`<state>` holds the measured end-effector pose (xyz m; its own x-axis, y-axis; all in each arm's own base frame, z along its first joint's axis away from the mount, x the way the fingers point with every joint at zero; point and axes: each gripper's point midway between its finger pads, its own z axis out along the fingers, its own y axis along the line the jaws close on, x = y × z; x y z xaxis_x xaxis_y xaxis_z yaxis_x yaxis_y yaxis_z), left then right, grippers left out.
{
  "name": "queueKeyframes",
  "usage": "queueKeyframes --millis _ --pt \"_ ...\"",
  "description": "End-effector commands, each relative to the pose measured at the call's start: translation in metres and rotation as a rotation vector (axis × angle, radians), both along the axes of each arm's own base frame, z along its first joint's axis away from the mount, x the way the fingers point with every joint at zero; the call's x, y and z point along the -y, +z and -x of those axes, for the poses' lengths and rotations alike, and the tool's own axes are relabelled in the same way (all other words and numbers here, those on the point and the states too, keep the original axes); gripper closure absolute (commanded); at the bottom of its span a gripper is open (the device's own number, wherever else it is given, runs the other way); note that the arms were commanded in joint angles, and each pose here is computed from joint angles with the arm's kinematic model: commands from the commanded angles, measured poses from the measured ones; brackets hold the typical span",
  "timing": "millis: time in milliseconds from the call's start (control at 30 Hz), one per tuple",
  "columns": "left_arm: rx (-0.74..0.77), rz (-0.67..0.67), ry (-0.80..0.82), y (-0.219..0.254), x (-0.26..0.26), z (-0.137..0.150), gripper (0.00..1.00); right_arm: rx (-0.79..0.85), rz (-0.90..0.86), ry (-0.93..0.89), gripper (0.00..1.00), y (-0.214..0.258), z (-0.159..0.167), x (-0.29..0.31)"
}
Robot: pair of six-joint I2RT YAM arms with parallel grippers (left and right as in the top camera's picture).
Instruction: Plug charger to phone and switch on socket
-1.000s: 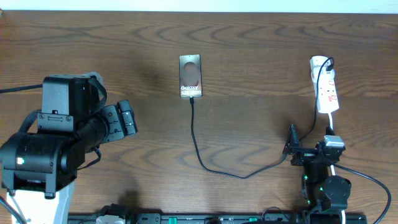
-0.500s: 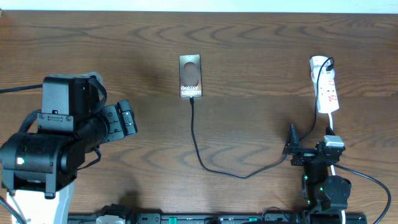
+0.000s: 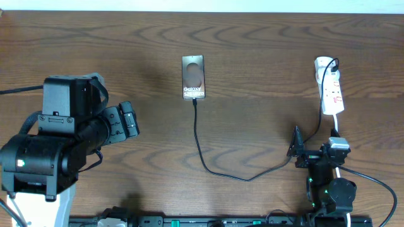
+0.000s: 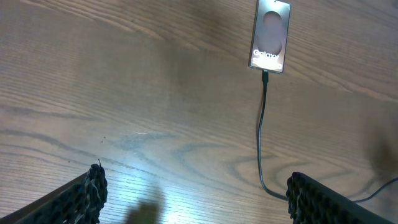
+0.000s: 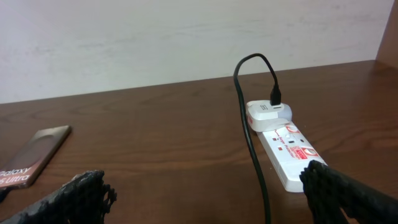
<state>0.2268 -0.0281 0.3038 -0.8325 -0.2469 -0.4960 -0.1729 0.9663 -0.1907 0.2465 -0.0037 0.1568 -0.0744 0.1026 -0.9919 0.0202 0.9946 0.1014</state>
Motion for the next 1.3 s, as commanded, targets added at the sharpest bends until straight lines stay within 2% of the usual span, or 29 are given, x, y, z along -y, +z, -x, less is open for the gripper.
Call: queueKeyframes --millis 0,1267 --pt "0.006 -0.023 -0.005 0.0012 -0.0029 -0.0005 0.08 -0.002 0.005 0.01 0.01 -0.0011 0.0003 -0.0022" --pt "0.006 -0.023 -0.005 0.0012 -0.0029 -0.0005 0.09 0.0 0.005 0.01 0.01 -0.0006 0.0003 -0.0022"
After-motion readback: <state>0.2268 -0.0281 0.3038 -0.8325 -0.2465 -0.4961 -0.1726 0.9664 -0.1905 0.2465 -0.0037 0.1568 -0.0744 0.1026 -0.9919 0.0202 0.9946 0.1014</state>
